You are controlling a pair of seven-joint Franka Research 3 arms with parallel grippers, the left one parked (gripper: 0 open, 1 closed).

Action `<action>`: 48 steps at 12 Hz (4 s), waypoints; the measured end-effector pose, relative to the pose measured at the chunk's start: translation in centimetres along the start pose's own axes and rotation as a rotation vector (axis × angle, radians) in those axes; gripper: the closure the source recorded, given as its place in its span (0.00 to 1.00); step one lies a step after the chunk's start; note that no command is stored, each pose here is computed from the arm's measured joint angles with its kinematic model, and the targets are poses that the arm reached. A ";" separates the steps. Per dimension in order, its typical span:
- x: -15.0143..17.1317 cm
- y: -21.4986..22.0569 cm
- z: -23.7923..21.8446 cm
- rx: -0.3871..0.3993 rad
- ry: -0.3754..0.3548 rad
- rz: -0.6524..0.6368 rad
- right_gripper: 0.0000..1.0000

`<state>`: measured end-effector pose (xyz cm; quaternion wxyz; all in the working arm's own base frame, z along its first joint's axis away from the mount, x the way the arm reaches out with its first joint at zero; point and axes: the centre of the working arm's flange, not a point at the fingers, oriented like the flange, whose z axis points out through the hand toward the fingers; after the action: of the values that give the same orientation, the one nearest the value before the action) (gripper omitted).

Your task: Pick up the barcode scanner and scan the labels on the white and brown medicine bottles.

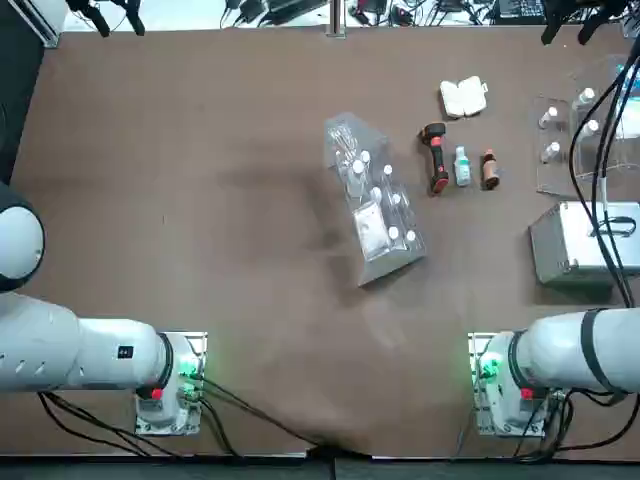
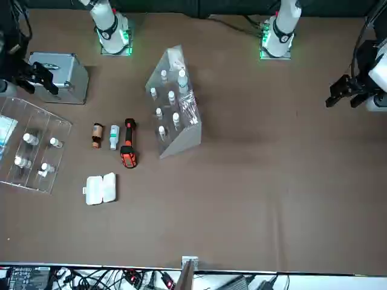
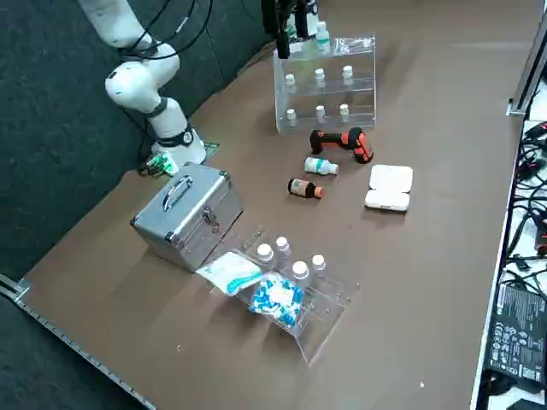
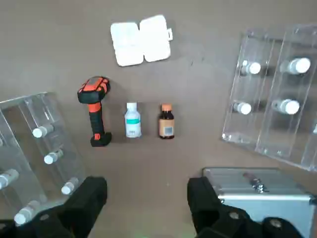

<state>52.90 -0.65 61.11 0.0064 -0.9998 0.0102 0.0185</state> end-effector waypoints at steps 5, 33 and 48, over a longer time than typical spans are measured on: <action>0.0 -4.9 5.3 0.011 -0.108 -0.020 0.00; -0.1 -15.2 35.8 0.058 0.057 0.009 0.03; 0.5 -15.9 40.2 0.061 0.104 0.007 0.57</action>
<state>52.27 15.78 21.11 0.0364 -0.9987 0.0147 -0.0339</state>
